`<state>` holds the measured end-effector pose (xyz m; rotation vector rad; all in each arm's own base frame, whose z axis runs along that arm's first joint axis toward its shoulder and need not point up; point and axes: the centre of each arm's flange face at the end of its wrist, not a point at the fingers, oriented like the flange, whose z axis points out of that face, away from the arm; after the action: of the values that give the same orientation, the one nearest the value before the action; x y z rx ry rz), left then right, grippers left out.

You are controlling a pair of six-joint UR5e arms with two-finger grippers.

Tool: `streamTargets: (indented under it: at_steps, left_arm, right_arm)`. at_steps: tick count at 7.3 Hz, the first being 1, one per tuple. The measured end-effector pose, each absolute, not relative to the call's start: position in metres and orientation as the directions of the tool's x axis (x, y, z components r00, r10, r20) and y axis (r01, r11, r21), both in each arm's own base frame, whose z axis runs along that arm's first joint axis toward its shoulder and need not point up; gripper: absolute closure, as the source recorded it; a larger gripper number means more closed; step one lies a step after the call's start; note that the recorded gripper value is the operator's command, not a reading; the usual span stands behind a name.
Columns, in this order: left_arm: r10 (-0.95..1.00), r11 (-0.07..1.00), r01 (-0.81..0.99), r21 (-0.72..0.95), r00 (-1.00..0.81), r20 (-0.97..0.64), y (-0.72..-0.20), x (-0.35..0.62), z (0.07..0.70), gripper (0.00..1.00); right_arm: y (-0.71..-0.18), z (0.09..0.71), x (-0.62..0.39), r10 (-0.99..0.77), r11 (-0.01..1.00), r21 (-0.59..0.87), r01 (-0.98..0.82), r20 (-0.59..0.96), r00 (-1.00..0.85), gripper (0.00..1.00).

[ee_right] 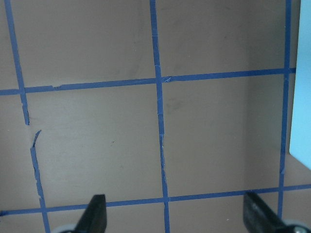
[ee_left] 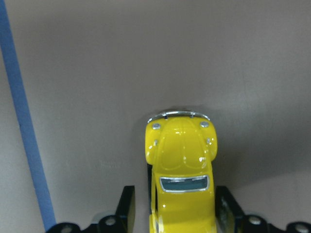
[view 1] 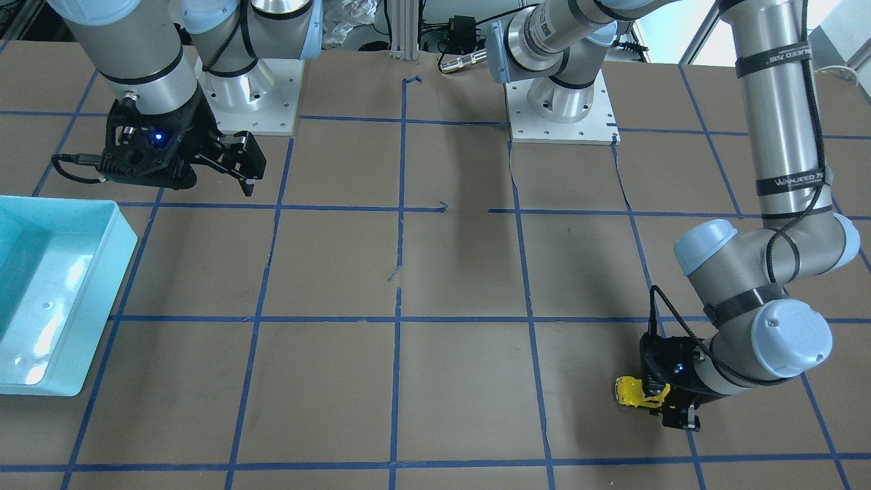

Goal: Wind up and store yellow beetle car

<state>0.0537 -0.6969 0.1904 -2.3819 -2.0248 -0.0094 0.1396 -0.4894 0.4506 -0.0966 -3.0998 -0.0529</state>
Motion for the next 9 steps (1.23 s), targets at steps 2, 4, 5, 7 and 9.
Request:
streamTargets:
  at_steps: [2, 4, 5, 7, 9]
  left_arm:
    - [0.987, -0.160, 0.987, -0.002, 0.160, 0.023, -0.6938, 0.0538, 0.1888, 0.70]
    - [0.987, -0.160, 0.987, 0.000, 0.160, 0.022, -0.6927, 0.0536, 0.1905, 0.88]
    - [0.987, -0.158, 0.987, 0.001, 0.158, 0.020, -0.6926, 0.0536, 0.1920, 0.90]
    - [0.991, -0.129, 0.992, 0.005, 0.129, 0.018, -0.6927, 0.0539, 0.1938, 0.97]
    - [0.997, -0.075, 0.997, 0.006, 0.075, 0.020, -0.6924, 0.0538, 0.1933, 0.97]
  right_arm:
    - [-0.4894, 0.4506, 0.1395, 0.063, 0.997, 0.033, 0.064, 0.041, -0.997, 0.00]
    - [-0.4894, 0.4506, 0.1396, 0.063, 0.997, 0.033, 0.064, 0.040, -0.997, 0.00]
    - [-0.4894, 0.4506, 0.1396, 0.063, 0.997, 0.033, 0.064, 0.040, -0.997, 0.00]
    - [-0.4894, 0.4506, 0.1398, 0.063, 0.997, 0.033, 0.064, 0.040, -0.997, 0.00]
    - [-0.4894, 0.4506, 0.1399, 0.063, 0.997, 0.033, 0.064, 0.038, -0.997, 0.00]
